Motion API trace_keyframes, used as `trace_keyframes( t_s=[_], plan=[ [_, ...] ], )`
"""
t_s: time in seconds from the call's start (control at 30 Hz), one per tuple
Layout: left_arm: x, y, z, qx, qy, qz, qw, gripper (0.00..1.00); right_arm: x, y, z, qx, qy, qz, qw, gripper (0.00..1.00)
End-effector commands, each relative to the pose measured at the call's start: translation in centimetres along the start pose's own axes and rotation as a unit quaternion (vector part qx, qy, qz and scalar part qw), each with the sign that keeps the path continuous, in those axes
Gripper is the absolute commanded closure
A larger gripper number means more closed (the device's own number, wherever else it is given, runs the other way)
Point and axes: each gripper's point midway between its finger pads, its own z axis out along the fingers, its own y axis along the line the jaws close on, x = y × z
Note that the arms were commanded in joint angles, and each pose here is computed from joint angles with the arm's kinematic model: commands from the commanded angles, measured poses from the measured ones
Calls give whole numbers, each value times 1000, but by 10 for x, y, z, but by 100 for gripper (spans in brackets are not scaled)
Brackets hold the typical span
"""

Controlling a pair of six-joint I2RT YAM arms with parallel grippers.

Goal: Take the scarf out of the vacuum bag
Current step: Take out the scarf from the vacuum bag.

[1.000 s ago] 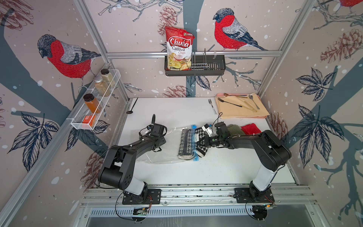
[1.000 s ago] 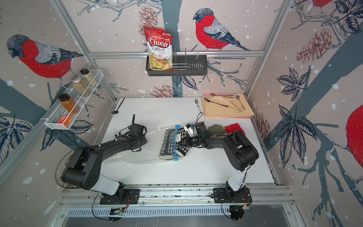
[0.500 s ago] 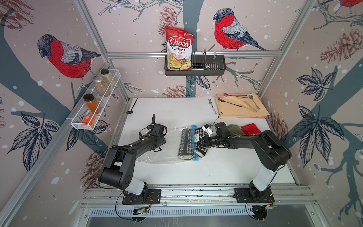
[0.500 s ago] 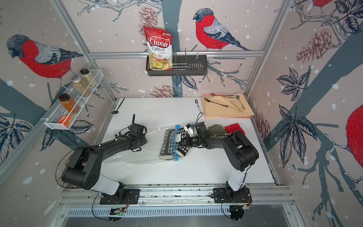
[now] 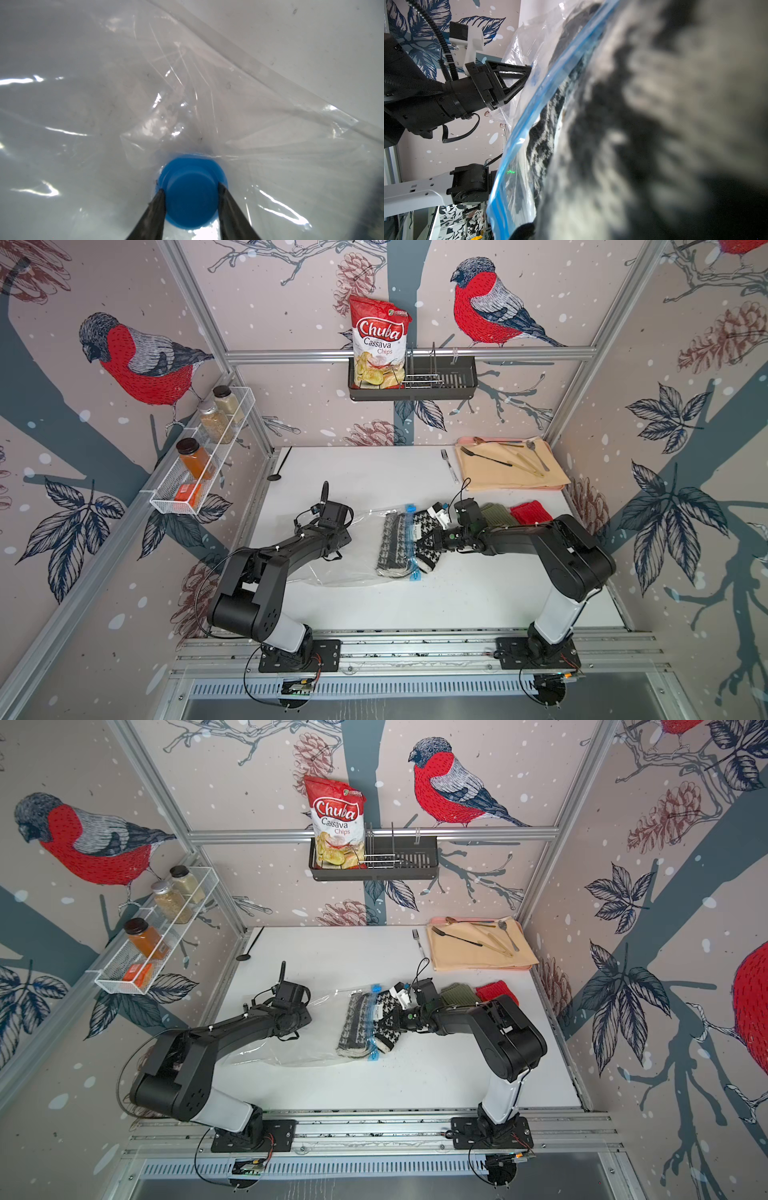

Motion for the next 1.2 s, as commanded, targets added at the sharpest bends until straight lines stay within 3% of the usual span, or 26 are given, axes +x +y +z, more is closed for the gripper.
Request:
trace_keyframes(
  t_s=[0.0,1.17],
  plan=[
    [2,7,0,-14,3,0,1000,58,-4,1,0,-5,-6,-8,1000,100],
    [3,8,-2,-12,1,-2,1000,58,-3,1,1,-11,-5,-3,1000,100]
  ],
)
